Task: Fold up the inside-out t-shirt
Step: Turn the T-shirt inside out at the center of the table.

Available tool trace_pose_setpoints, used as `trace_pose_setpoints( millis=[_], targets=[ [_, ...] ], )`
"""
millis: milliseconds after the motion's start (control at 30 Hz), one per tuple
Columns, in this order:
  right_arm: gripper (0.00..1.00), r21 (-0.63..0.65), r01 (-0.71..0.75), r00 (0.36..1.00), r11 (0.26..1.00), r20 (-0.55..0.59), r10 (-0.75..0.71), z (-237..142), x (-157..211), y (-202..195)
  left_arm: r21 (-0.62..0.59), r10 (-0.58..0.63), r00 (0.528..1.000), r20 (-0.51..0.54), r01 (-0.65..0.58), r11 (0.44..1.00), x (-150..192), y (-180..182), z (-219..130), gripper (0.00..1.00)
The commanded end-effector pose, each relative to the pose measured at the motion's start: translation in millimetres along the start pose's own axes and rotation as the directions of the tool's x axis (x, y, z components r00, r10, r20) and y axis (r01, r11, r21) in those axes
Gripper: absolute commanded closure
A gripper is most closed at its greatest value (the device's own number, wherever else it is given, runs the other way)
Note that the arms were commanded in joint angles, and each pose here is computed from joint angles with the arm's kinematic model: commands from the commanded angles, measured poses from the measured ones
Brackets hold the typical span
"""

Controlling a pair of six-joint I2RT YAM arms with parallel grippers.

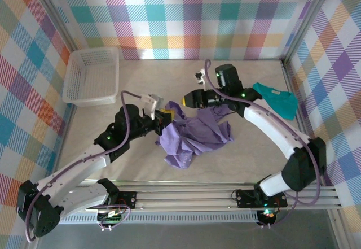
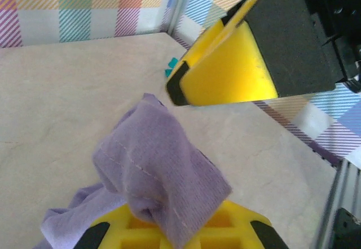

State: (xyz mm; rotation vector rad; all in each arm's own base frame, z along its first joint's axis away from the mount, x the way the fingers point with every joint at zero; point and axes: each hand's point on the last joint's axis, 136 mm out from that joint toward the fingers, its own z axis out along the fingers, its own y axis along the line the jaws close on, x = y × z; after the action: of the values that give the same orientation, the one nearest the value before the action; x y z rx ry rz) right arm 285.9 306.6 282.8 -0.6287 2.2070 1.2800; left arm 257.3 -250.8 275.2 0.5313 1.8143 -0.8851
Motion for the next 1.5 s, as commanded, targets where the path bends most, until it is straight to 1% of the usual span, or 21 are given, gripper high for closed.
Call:
trace_pose_setpoints(
  millis=[0,67,133,167,300,467,600,633,667,733,800,833,900,1000,1033,1133,1233,1367,1467],
  targets=[
    [0.61,0.074,0.254,0.965,0.964,0.049,-0.257,-12,10,-4,0.145,0.008,0.997,0.075,-0.019,0.989,-13,-22,-16,1.0],
    [0.59,0.053,0.315,0.946,0.948,0.062,-0.318,-10,19,-4,0.164,0.004,0.997,0.081,-0.017,0.986,-12,-23,-20,1.0],
    [0.56,0.002,0.357,0.932,0.934,0.063,-0.356,-5,27,1,0.16,-0.001,0.997,0.076,-0.011,0.987,-10,-21,-21,1.0],
    [0.54,0.003,0.374,0.926,0.928,0.062,-0.373,-2,29,-1,0.163,0.001,0.997,0.073,-0.013,0.987,-10,-22,-21,1.0],
    [0.48,-0.011,0.385,0.922,0.923,0.041,-0.384,11,32,-6,0.16,-0.001,0.998,0.065,-0.009,0.987,-10,-21,-20,1.0],
    [0.43,-0.007,0.414,0.91,0.91,0.028,-0.413,26,29,-5,0.157,-0.003,0.998,0.056,-0.006,0.988,-11,-21,-19,1.0],
    [0.43,0.034,0.411,0.911,0.911,0.01,-0.411,37,28,-15,0.159,0.001,0.999,0.052,-0.009,0.987,-11,-22,-21,1.0],
    [0.46,0.05,0.407,0.913,0.912,0.013,-0.408,38,26,-18,0.158,0.002,0.999,0.051,-0.01,0.987,-11,-22,-21,1.0],
    [0.54,0.066,0.407,0.912,0.911,0.017,-0.409,38,24,-20,0.151,0.001,0.999,0.05,-0.009,0.989,-10,-21,-22,1.0],
    [0.77,0.114,0.41,0.91,0.905,0.014,-0.414,33,21,-25,0.129,0.003,0.999,0.054,-0.01,0.992,-10,-17,-23,1.0],
    [0.94,0.153,0.427,0.903,0.891,-0.014,-0.43,24,23,-26,0.079,0.0,0.998,0.068,-0.005,0.997,-10,-9,-26,1.0],
    [1.0,0.166,0.433,0.9,0.886,-0.034,-0.434,18,25,-26,0.031,-0.003,0.997,0.077,0.0,1.0,-11,-1,-28,1.0],
    [1.0,0.132,0.443,0.897,0.887,-0.062,-0.438,7,32,-14,-0.072,-0.009,0.997,0.077,0.014,0.997,-7,18,-30,1.0],
    [1.0,0.013,0.414,0.907,0.91,-0.099,-0.41,-3,44,13,-0.213,-0.02,0.999,0.037,0.027,0.977,6,48,-26,0.96],
    [1.0,-0.02,0.388,0.916,0.922,-0.106,-0.388,-4,45,19,-0.236,-0.024,1.0,0.016,0.027,0.971,11,53,-23,0.94],
    [1.0,-0.106,0.306,0.941,0.946,-0.119,-0.317,-1,44,34,-0.249,-0.036,0.998,-0.044,0.024,0.968,25,60,-12,0.88],
    [1.0,-0.155,0.227,0.96,0.962,-0.133,-0.248,6,37,40,-0.241,-0.048,0.995,-0.082,0.027,0.97,35,62,-6,0.81],
    [1.0,-0.182,0.132,0.977,0.974,-0.142,-0.159,19,25,38,-0.234,-0.067,0.993,-0.099,0.042,0.971,44,61,-8,0.68],
    [1.0,-0.172,0.098,0.981,0.98,-0.151,-0.124,24,21,32,-0.225,-0.094,0.992,-0.083,0.073,0.972,44,57,-15,0.53]
  ],
)
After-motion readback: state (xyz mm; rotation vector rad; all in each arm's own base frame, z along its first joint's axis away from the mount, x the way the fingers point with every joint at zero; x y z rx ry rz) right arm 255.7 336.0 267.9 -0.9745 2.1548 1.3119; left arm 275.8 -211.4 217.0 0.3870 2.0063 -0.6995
